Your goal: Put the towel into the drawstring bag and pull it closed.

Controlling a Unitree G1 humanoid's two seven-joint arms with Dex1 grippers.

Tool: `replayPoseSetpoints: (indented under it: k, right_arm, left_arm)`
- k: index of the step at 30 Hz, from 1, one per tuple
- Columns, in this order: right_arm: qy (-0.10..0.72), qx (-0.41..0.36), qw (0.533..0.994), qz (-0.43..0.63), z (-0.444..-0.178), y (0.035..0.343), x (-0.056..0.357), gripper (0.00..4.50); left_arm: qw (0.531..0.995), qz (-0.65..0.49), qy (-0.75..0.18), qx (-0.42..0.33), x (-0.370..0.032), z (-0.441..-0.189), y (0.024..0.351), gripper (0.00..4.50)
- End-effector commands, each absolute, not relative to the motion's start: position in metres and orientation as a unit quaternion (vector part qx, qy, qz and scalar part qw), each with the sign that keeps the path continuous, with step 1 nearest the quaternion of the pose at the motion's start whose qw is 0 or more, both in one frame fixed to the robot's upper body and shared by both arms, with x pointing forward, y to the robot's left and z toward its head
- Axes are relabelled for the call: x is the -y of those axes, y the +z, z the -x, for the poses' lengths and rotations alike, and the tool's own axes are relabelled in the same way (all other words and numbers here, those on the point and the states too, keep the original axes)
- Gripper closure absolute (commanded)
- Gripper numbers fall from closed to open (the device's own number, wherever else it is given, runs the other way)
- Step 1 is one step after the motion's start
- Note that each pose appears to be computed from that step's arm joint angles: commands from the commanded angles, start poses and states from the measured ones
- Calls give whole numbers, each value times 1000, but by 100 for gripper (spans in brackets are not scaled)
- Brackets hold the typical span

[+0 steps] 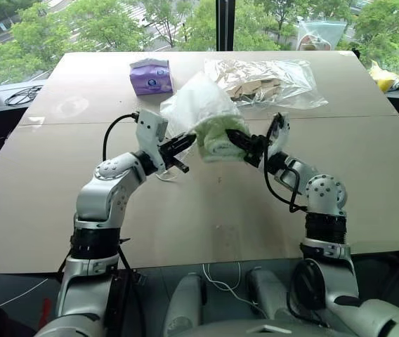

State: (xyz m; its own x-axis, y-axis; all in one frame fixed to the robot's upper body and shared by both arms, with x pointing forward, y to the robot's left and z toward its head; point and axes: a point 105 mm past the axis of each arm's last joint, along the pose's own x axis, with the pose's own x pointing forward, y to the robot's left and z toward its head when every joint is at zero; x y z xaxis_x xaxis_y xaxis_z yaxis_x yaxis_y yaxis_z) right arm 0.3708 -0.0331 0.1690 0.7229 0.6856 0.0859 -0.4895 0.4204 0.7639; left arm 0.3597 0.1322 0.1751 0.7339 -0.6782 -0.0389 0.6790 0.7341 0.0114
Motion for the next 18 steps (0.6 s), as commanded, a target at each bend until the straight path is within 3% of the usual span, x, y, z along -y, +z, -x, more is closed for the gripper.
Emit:
replayPoseSetpoints:
  k: [1, 6, 10, 14, 18]
  right_arm:
    - [307, -101, 830, -453, -380, 180, 19, 442]
    - [281, -110, 806, -510, -385, 193, -1, 442]
    - [301, -124, 824, -463, -380, 198, -19, 442]
    - [347, -136, 817, -441, -367, 202, -33, 442]
    - [407, -122, 775, -469, -350, 219, -40, 442]
  left_arm:
    - [917, -12, -399, 14, -112, -353, 193, 450]
    - [906, 5, -424, 22, -92, -348, 199, 450]
    - [904, 19, -426, 29, -86, -347, 204, 450]
    - [904, 14, -426, 29, -84, -347, 202, 450]
    - [906, 14, -421, 27, -88, -348, 200, 450]
